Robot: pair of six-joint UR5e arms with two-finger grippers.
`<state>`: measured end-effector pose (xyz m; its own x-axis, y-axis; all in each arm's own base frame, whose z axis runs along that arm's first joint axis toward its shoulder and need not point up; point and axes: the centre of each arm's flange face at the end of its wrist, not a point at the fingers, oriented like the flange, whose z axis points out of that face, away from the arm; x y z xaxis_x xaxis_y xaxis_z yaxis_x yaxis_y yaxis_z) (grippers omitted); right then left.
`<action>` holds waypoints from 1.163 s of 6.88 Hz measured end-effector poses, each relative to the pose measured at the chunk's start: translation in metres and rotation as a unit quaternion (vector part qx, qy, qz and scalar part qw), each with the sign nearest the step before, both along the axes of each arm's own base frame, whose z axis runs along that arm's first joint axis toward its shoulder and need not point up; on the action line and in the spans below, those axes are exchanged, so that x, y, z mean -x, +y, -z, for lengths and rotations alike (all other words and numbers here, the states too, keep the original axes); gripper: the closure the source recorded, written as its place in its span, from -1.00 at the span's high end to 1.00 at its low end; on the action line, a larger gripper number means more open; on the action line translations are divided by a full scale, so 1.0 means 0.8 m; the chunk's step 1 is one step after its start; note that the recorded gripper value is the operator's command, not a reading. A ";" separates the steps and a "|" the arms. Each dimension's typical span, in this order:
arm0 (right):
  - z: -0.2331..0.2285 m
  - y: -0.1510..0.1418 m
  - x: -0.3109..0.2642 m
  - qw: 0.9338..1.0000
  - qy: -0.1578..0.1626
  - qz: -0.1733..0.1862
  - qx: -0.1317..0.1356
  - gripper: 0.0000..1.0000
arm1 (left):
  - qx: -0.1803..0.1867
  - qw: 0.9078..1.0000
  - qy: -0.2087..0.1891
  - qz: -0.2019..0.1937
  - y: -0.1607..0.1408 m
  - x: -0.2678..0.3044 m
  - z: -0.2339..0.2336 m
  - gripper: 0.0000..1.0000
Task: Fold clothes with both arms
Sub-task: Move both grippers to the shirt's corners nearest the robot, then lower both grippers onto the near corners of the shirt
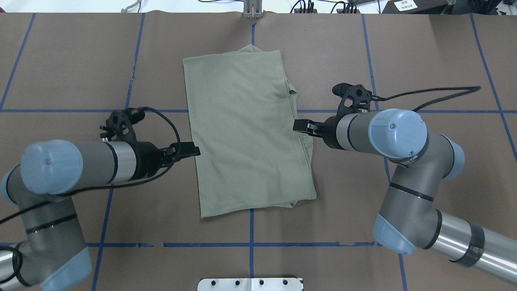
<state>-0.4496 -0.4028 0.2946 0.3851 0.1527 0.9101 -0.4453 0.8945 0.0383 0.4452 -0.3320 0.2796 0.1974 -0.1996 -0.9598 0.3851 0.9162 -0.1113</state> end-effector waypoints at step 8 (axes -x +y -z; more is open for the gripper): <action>-0.006 0.060 0.019 0.997 -0.055 -0.049 0.022 1.00 | 0.095 0.995 -0.011 0.014 0.093 -0.121 -0.043 0.65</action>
<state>-0.4645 -0.3551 0.2993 0.2643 0.2250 0.9378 -0.5306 0.8459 -0.0534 0.5419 -0.2575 0.3141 0.2090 -0.3835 -0.8996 0.4152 0.8677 -0.2735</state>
